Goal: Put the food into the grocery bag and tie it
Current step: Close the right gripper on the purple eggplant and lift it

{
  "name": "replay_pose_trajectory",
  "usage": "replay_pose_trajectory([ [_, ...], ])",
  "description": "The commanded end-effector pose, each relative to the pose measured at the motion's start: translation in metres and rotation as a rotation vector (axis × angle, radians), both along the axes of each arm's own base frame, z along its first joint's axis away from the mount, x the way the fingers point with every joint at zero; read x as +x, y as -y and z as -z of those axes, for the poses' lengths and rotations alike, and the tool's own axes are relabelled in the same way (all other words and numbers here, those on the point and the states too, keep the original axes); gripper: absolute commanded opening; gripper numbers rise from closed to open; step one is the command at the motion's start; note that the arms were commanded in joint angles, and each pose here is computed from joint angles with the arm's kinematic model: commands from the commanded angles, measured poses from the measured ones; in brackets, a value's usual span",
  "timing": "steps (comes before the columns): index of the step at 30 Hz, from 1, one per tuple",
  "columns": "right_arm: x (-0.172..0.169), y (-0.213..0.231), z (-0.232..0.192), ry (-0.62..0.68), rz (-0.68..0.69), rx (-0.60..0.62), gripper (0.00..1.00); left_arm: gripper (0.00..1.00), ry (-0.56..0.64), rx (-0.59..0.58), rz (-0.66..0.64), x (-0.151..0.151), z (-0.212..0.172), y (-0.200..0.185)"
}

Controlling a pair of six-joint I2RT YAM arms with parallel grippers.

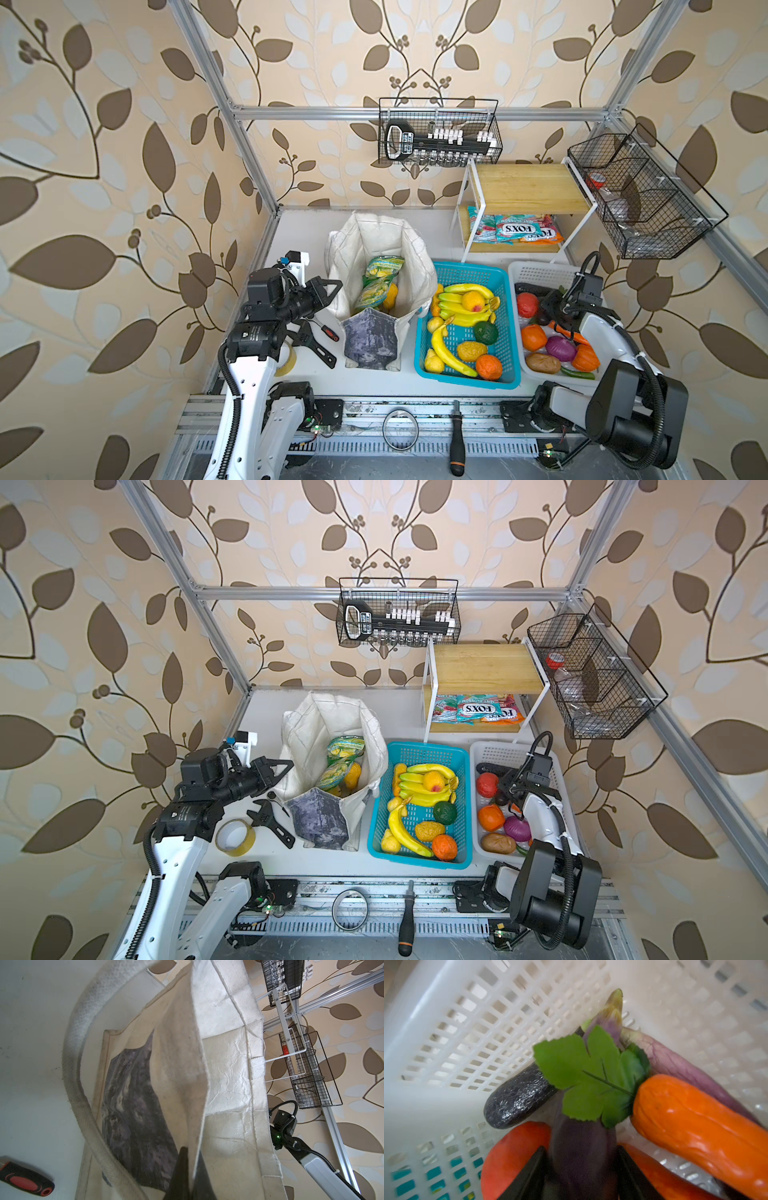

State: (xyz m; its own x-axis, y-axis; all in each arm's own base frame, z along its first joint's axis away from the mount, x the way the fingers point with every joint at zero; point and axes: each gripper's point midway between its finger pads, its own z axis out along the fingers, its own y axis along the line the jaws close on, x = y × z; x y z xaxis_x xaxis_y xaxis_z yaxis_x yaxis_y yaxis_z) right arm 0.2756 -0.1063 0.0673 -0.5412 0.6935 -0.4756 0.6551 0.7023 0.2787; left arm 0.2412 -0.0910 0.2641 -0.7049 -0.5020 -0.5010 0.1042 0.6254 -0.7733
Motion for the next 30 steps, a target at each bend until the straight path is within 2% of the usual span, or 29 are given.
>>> replay_pose_trajectory([
  [1,-0.002,-0.009,0.009,-0.005,-0.025,0.039,0.34,0.0,0.068,0.033,0.021,-0.004,-0.019,0.002],
  [6,0.0,-0.013,0.004,0.012,-0.043,0.055,0.36,0.0,0.06,0.033,0.02,-0.003,-0.017,0.002],
  [16,0.003,-0.022,-0.055,0.187,-0.089,0.019,0.35,0.0,0.061,0.023,0.013,-0.001,-0.019,0.002],
  [20,0.003,-0.027,-0.061,0.198,-0.123,0.016,0.36,0.0,0.067,-0.018,0.008,0.002,-0.021,0.004],
  [30,-0.002,-0.045,-0.081,0.272,-0.188,0.051,0.33,0.0,0.066,0.001,0.002,-0.003,-0.016,0.002],
])
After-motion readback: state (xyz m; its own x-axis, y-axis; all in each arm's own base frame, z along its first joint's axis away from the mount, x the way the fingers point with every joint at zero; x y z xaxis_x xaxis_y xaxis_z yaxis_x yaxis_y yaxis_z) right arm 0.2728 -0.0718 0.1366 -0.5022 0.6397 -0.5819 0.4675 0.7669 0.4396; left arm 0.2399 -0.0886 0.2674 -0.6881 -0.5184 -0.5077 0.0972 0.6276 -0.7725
